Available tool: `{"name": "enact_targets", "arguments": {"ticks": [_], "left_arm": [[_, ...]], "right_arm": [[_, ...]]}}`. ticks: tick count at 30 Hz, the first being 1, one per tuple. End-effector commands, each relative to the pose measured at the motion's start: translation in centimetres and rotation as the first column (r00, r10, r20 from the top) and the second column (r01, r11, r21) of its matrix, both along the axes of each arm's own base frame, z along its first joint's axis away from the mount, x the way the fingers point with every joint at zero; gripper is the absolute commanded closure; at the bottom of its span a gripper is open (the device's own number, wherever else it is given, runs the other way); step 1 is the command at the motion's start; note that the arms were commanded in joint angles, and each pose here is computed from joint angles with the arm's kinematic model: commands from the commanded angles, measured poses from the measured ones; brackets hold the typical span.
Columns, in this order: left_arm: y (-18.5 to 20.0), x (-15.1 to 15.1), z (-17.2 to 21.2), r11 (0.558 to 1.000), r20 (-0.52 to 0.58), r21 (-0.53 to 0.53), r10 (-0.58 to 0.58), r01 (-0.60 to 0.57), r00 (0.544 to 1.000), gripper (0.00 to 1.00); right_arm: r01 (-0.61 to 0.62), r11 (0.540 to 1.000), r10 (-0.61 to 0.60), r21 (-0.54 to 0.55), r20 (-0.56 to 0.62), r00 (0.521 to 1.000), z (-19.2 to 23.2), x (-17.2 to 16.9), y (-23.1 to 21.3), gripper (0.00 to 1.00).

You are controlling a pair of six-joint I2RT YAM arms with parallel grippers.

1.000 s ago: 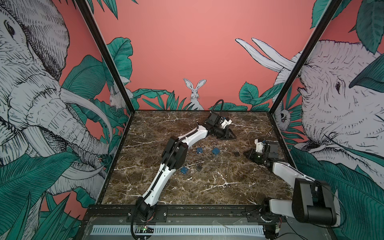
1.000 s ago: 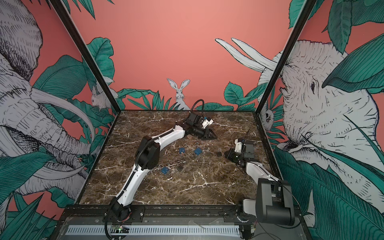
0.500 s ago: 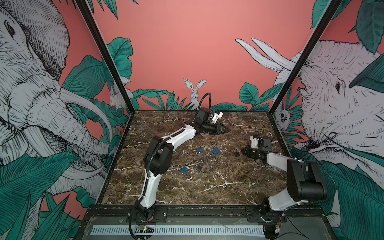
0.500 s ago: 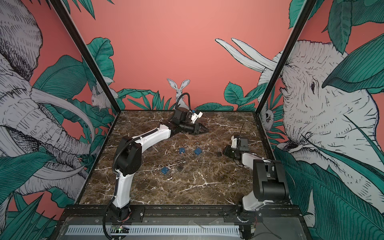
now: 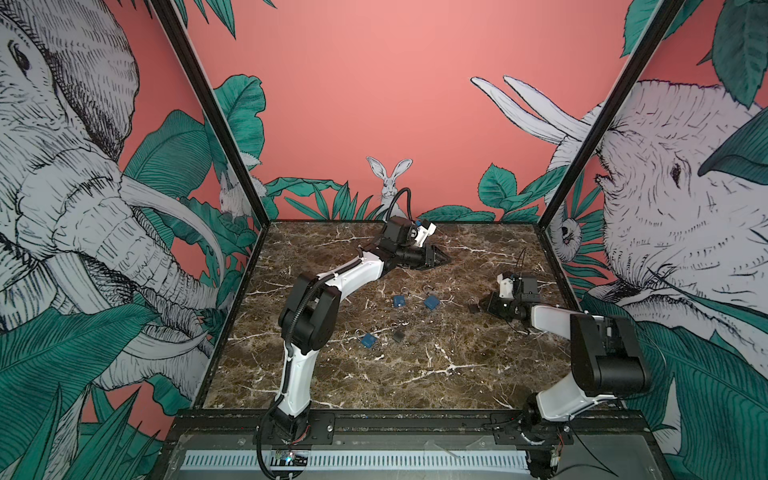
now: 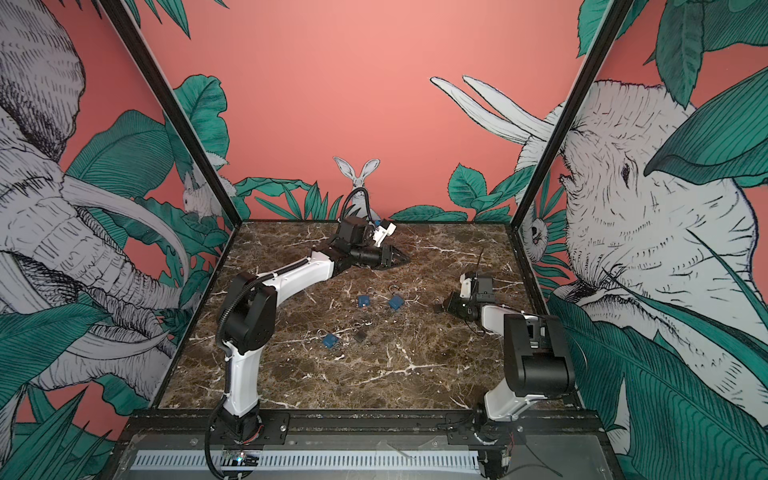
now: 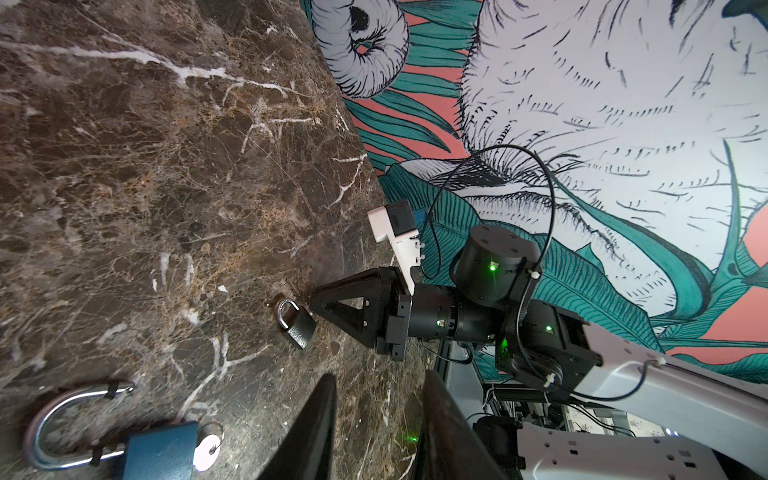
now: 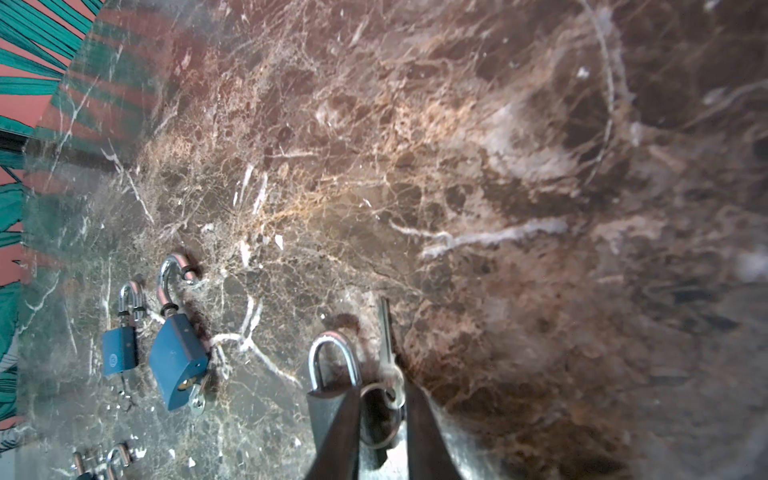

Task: Lock with the key

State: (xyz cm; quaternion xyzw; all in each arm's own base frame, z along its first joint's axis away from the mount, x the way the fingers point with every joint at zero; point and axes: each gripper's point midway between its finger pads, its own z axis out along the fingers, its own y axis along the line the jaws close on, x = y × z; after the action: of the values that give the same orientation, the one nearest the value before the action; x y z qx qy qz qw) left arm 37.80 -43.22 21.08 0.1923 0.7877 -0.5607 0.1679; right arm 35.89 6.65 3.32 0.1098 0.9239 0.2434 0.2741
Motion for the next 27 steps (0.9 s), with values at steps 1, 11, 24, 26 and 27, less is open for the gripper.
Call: {"name": "enact_targets", "arguments": {"ticks": [1,11,24,26,27], "left_arm": [[0.2,-0.4,2.4,0.999,0.040,-0.044,-0.006,0.008,0.999,0.63],[2.0,-1.1,3.0,0.999,0.062,-0.029,0.031,-0.030,0.998,0.64],[11.8,-2.2,1.2,0.956,0.104,0.073,0.277,-0.285,0.955,0.68],[13.6,-2.1,0.7,0.942,0.092,0.078,0.318,-0.326,0.944,0.68],[14.3,-2.0,0.5,0.937,0.086,0.078,0.333,-0.340,0.939,0.68]], "right_arm": [[-0.001,1.000,0.002,-0.031,0.026,1.000,0.9,0.0,-0.2,0.73],[-0.069,0.992,0.078,-0.103,0.092,0.993,5.8,-1.7,1.3,0.69],[-0.383,0.838,0.430,-0.388,0.040,0.902,5.2,-2.8,9.8,0.55],[-0.435,0.796,0.489,-0.422,0.023,0.872,4.6,-2.4,11.6,0.52],[-0.451,0.778,0.507,-0.438,0.013,0.862,4.4,-2.2,12.2,0.51]]}}
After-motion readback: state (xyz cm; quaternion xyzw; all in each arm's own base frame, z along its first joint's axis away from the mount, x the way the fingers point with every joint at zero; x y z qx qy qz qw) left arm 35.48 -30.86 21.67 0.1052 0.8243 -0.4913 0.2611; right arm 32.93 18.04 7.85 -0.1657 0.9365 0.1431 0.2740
